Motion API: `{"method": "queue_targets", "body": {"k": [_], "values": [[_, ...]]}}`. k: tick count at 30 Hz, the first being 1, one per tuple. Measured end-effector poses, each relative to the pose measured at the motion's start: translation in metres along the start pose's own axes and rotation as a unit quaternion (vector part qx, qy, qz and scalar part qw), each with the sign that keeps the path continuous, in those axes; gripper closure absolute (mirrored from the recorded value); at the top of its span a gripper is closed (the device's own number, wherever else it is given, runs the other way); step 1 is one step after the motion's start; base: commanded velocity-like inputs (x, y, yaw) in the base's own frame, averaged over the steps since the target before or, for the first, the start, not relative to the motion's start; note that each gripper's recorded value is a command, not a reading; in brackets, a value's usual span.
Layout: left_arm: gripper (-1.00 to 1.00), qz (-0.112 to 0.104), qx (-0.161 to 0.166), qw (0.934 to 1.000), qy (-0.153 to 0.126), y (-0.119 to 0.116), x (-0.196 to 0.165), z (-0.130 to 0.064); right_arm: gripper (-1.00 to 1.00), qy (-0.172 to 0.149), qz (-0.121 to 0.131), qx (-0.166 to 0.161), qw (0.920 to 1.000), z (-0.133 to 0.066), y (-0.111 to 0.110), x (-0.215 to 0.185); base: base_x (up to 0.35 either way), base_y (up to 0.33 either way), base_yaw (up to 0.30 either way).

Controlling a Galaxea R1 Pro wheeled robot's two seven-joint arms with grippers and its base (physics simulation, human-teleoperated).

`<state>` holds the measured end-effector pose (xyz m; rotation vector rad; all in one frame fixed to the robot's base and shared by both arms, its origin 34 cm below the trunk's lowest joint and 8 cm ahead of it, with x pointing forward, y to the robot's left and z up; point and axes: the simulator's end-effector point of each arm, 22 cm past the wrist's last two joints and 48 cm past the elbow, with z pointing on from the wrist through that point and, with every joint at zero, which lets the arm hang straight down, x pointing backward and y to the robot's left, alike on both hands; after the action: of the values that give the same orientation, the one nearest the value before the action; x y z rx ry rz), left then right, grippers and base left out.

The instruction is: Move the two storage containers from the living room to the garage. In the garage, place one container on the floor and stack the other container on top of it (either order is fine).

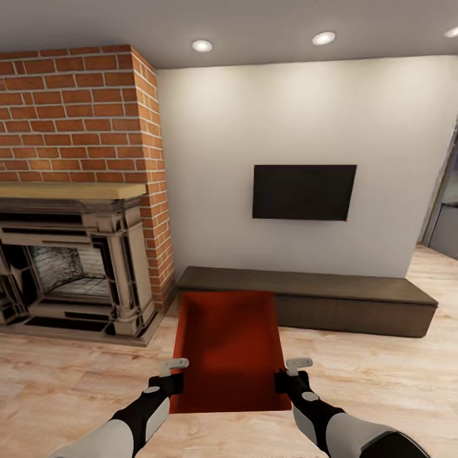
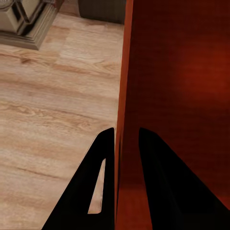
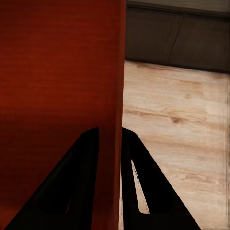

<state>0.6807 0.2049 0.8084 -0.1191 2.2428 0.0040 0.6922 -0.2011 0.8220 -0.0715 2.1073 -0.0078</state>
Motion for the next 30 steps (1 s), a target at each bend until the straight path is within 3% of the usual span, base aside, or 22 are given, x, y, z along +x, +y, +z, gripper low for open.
{"method": "queue_targets", "body": {"k": [30], "values": [[1.0,0.001,0.0,1.0,0.002,0.0002,0.0007,0.0,1.0,0.002,0.001,0.0,1.0,-0.0002,0.0002,0.0014,0.0,0.0,-0.277]]}}
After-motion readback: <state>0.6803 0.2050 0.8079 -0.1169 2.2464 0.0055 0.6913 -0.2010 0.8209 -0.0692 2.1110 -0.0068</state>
